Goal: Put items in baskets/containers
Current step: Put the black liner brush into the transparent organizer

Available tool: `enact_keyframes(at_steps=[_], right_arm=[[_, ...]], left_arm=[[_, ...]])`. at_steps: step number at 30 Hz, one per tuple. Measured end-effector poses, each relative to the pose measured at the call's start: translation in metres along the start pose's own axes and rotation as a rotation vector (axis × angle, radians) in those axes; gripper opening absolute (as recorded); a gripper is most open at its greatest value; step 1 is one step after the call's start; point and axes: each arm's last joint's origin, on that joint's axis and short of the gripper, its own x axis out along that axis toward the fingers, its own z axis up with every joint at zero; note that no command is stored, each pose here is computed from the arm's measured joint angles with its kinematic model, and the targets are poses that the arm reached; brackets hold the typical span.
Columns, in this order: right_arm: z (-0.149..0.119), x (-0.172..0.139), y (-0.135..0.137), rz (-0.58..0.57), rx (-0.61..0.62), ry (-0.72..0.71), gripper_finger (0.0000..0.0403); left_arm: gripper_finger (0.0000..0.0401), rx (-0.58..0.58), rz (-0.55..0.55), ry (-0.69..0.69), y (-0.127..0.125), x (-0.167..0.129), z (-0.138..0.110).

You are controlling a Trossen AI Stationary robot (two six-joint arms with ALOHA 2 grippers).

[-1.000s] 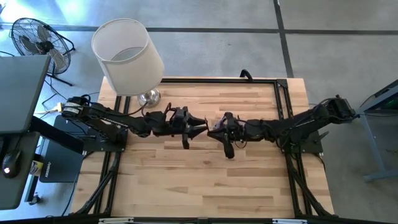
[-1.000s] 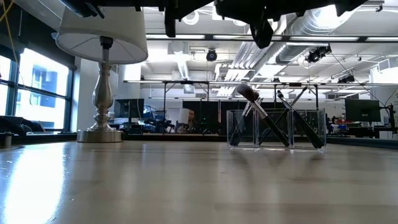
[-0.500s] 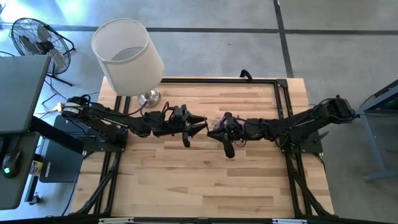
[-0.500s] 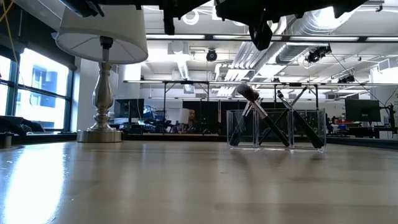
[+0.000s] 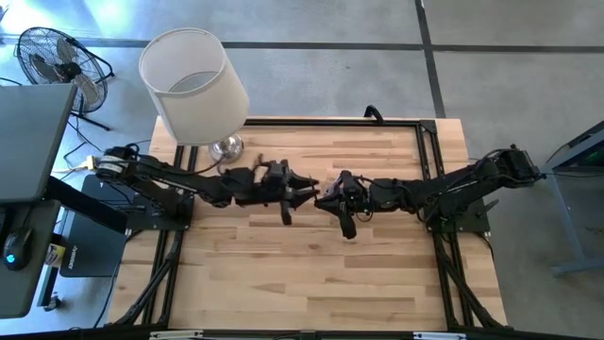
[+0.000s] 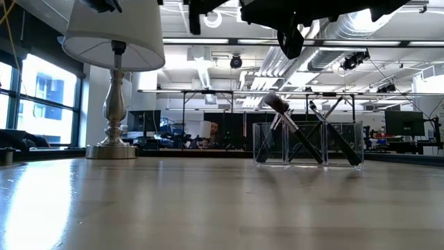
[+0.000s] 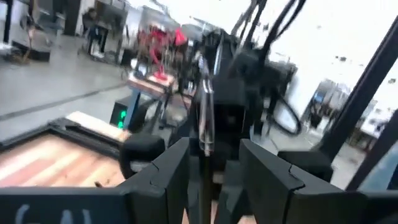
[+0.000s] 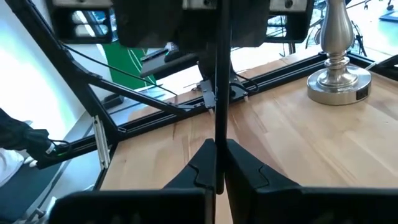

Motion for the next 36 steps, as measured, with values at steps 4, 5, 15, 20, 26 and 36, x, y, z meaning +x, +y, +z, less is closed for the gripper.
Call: enact_keyframes(at_steps=[4, 5, 15, 20, 26, 36], right_arm=[[0.0, 0.0, 0.0, -0.001, 0.001, -0.002, 0.001], [0.0, 0.0, 0.0, -0.001, 0.001, -0.003, 0.001], [-0.001, 0.0, 0.0, -0.008, -0.001, 0.004, 0.001], [-0.001, 0.0, 0.0, -0.01, -0.001, 0.003, 0.0011], [-0.001, 0.0, 0.0, -0.013, -0.002, 0.01, 0.0012], [-0.001, 0.0, 0.0, -0.012, 0.009, 0.01, 0.0012]], left_arm=[[0.0138, 0.015, 0.021, 0.068, 0.0, 0.012, -0.009], [0.0138, 0.011, 0.02, 0.048, -0.001, 0.015, -0.007], [0.0138, 0.049, 0.078, 0.035, 0.001, 0.017, -0.008], [0.0138, 0.064, 0.085, 0.032, 0.001, 0.017, -0.008], [0.0138, 0.064, 0.104, 0.023, 0.001, 0.016, -0.006], [0.0138, 0.043, 0.108, 0.01, -0.001, 0.012, 0.002]])
